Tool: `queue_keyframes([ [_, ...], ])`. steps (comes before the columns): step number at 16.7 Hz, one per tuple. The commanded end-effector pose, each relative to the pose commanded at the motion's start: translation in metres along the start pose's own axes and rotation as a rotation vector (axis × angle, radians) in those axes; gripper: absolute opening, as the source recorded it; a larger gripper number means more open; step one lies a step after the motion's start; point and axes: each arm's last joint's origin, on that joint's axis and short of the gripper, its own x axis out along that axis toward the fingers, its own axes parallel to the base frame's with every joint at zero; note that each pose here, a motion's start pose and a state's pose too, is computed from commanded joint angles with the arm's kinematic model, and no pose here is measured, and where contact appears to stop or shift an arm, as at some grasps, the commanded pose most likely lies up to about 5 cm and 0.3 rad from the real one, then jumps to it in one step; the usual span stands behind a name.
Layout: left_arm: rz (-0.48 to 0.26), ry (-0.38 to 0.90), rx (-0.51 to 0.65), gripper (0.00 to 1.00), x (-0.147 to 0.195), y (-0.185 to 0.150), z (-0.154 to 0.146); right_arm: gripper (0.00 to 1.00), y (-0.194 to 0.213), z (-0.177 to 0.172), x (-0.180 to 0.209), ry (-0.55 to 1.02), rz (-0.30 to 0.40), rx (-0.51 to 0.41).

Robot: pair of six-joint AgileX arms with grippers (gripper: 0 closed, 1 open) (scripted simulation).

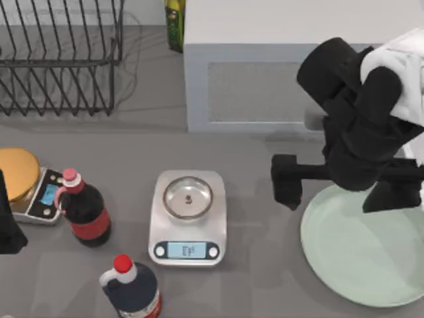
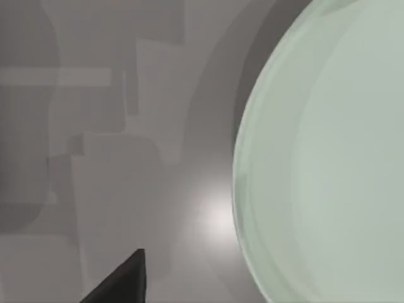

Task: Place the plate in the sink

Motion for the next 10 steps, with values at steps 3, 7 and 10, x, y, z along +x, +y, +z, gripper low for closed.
queue_keyframes([
  [3, 0.0, 0.0, 0.0, 1.0, 0.0, 0.0, 0.0, 1.0, 0.018, 0.005, 0.014, 0.072, -0.049, 0.001],
  [7, 0.0, 0.0, 0.0, 1.0, 0.0, 0.0, 0.0, 1.0, 0.021, 0.006, 0.016, 0.082, -0.056, 0.001],
  [10, 0.0, 0.0, 0.0, 1.0, 0.0, 0.0, 0.0, 1.0, 0.02, 0.006, 0.017, 0.082, -0.055, 0.004],
])
